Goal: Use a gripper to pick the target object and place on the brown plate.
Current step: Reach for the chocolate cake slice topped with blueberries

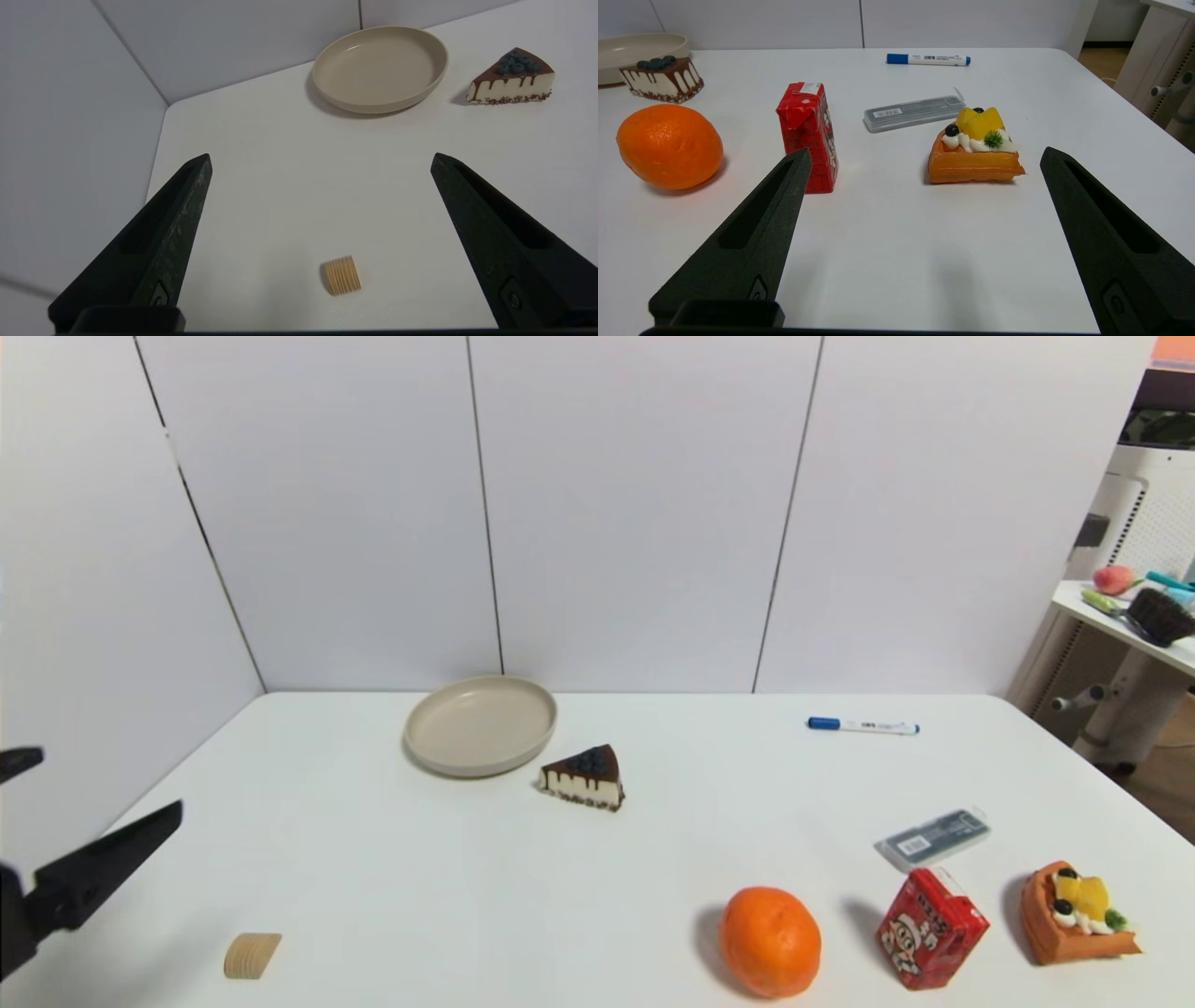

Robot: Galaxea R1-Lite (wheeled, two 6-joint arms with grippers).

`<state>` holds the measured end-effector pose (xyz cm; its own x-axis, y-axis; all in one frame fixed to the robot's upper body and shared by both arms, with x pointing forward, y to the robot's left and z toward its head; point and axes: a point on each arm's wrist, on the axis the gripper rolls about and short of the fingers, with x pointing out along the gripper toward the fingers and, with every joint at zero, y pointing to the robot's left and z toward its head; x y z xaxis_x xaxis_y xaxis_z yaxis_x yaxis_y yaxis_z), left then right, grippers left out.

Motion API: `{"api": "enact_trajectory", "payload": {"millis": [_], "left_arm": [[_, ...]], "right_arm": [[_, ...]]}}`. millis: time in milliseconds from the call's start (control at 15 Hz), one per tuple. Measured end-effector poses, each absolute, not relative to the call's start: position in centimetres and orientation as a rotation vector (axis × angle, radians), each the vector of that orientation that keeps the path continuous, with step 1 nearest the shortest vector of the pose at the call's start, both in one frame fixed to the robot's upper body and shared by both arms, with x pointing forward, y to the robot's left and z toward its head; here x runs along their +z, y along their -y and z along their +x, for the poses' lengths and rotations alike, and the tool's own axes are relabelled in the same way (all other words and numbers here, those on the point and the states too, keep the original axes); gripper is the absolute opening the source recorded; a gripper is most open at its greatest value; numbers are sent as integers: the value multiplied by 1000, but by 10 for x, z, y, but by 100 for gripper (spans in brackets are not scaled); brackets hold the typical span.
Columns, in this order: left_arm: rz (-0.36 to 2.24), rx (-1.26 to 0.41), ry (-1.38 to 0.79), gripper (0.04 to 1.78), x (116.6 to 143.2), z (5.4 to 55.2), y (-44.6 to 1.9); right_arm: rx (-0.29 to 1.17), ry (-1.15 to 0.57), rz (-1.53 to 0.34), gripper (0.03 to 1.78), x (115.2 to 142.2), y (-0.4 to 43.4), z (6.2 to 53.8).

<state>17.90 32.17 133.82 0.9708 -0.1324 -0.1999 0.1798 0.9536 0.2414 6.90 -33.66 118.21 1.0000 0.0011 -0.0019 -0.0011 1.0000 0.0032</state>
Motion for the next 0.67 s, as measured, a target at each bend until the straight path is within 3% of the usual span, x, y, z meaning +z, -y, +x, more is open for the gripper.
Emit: {"api": "enact_trajectory", "payload": {"millis": [133,267,533,667], "left_arm": [[396,-271,-206,169,1361,226,-303],[510,-434,-220,169,1367,267,-272],[616,-798,-239,169,1349,318,-195],[695,-889,-250,169,1334,335,-170]], "right_arm": [[1,-2,3,169,1182,337,69],[1,-2,3,169,1182,337,69],[1,-2,3,169,1182,337,69],[1,-2,3,169,1182,337,69]]}}
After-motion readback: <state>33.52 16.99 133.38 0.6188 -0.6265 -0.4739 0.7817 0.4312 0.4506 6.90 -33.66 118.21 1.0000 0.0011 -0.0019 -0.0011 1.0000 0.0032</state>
